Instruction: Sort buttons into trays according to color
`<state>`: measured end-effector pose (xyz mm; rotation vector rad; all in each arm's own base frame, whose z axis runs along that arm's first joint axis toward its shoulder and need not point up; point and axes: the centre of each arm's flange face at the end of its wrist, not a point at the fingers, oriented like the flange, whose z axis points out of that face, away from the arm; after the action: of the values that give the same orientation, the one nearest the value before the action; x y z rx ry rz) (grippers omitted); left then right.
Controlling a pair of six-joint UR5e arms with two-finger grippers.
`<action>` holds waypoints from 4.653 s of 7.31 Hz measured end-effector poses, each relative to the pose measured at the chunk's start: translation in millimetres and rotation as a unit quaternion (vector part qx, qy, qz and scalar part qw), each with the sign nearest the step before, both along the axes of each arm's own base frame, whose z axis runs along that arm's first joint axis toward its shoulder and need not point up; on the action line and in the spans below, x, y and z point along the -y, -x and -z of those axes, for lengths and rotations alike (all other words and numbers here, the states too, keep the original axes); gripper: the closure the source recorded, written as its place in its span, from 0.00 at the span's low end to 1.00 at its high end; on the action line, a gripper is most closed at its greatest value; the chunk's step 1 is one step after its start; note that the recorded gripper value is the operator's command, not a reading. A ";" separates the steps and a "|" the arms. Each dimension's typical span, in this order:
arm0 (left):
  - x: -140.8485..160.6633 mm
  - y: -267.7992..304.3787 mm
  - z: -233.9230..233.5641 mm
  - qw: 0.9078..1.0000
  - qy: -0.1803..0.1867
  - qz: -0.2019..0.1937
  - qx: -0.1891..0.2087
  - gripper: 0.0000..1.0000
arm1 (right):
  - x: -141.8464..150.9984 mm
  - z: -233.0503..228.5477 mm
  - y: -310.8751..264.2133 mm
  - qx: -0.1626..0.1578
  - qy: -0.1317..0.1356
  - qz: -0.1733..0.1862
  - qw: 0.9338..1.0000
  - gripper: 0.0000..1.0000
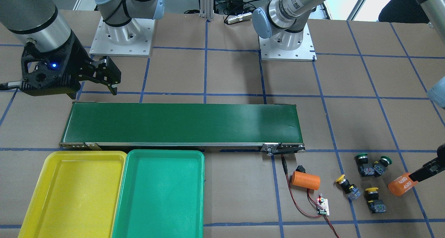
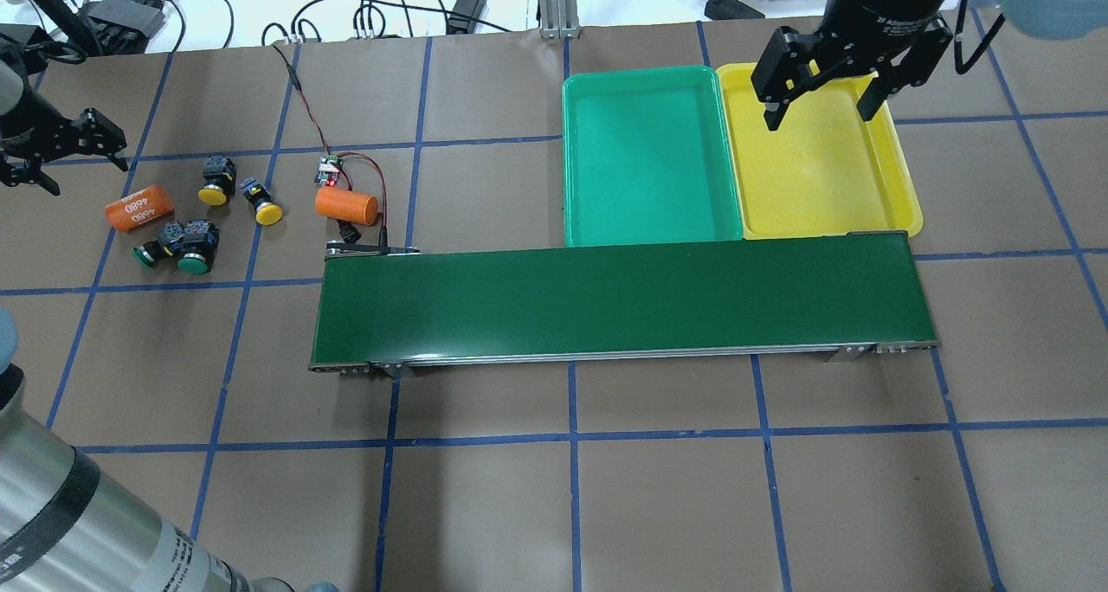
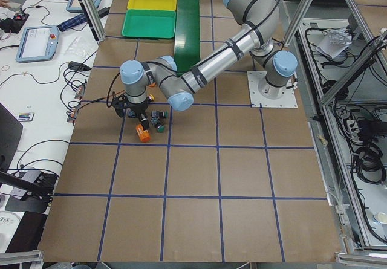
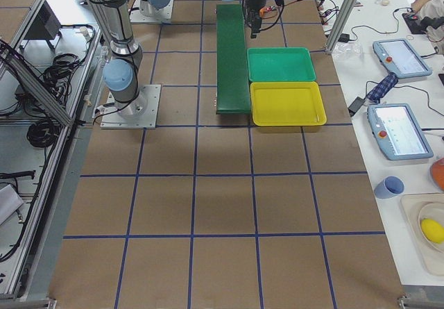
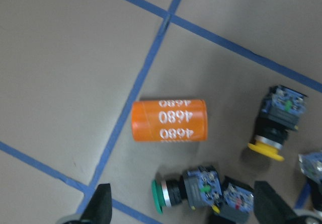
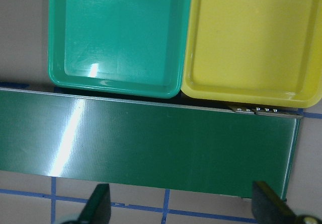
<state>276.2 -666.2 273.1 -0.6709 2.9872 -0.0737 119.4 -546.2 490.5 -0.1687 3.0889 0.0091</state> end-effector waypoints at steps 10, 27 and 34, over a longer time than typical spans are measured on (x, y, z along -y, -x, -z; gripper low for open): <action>26.8 -14.6 63.0 0.999 -0.023 0.021 -0.020 0.00 | -0.3 -0.1 -2.3 0.000 0.001 -0.002 1.000 0.00; 12.8 231.7 -80.5 0.972 -0.050 0.223 -0.055 1.00 | -0.3 0.0 -1.5 0.000 0.000 -0.001 1.000 0.00; -107.1 350.3 -24.7 0.944 -0.134 0.289 -0.089 0.86 | -0.4 -0.2 -1.5 0.000 0.000 -0.001 1.000 0.00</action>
<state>-74.2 -559.1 297.8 0.2495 3.1647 0.3694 120.8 -545.8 490.7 -0.1725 3.0884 0.0085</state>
